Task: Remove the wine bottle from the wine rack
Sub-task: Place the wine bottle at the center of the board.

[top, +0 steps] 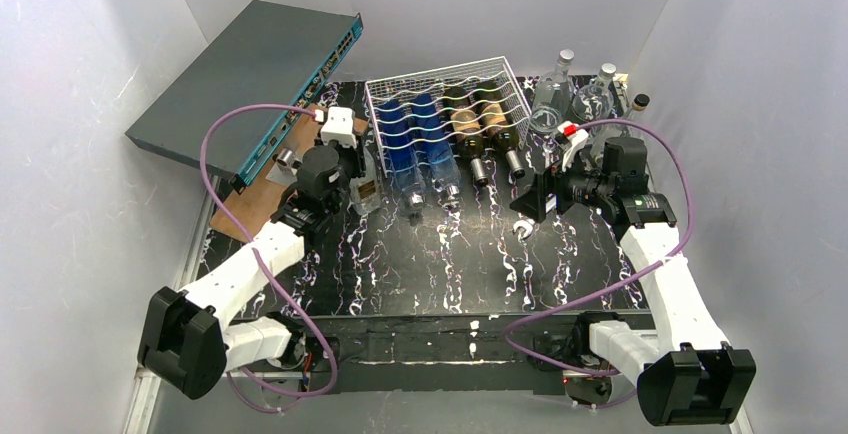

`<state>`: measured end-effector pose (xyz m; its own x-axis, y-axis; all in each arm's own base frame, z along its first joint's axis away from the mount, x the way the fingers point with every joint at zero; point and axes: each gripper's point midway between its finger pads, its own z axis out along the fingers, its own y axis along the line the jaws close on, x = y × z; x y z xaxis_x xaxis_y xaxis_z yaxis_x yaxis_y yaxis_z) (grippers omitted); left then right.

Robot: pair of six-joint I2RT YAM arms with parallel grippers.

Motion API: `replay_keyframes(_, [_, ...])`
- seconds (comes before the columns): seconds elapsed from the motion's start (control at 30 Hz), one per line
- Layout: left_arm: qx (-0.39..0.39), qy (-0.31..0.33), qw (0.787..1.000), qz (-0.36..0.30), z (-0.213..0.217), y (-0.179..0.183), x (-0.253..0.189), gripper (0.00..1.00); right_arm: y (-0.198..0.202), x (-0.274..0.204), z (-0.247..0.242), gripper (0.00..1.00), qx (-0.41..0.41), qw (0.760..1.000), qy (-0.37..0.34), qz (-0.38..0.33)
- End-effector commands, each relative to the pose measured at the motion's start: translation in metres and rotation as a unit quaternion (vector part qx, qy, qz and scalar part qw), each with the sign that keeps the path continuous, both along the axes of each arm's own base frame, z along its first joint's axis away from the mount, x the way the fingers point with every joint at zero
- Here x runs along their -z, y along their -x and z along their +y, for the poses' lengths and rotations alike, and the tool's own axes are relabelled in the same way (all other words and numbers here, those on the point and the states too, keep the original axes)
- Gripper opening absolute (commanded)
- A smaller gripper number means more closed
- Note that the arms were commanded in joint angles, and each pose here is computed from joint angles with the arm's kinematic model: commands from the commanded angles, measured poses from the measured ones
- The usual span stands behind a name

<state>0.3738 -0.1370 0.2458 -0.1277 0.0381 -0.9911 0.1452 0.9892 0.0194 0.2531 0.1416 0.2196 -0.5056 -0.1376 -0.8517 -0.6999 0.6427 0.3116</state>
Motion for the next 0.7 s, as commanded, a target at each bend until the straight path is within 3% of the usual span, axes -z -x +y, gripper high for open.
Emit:
replay_keyframes(0.0, [-0.003,0.073,0.991,-0.113,-0.001,-0.01,-0.07,0.1,0.001,-0.009,0.001,0.98,-0.009,1.0,-0.015,-0.024])
replay_keyframes(0.2, [0.006,0.064,0.993,-0.103,-0.002,-0.009,-0.054,0.32,0.0,-0.009,0.001,0.98,-0.009,1.0,-0.017,-0.023])
replay_keyframes(0.37, [0.015,0.049,0.994,-0.099,-0.001,-0.003,-0.046,0.46,-0.001,-0.008,-0.001,0.98,-0.007,1.0,-0.017,-0.022])
replay_keyframes(0.67, [0.05,0.046,0.994,-0.087,-0.004,0.017,-0.046,0.97,0.001,-0.01,-0.002,0.98,-0.021,0.999,-0.016,-0.026])
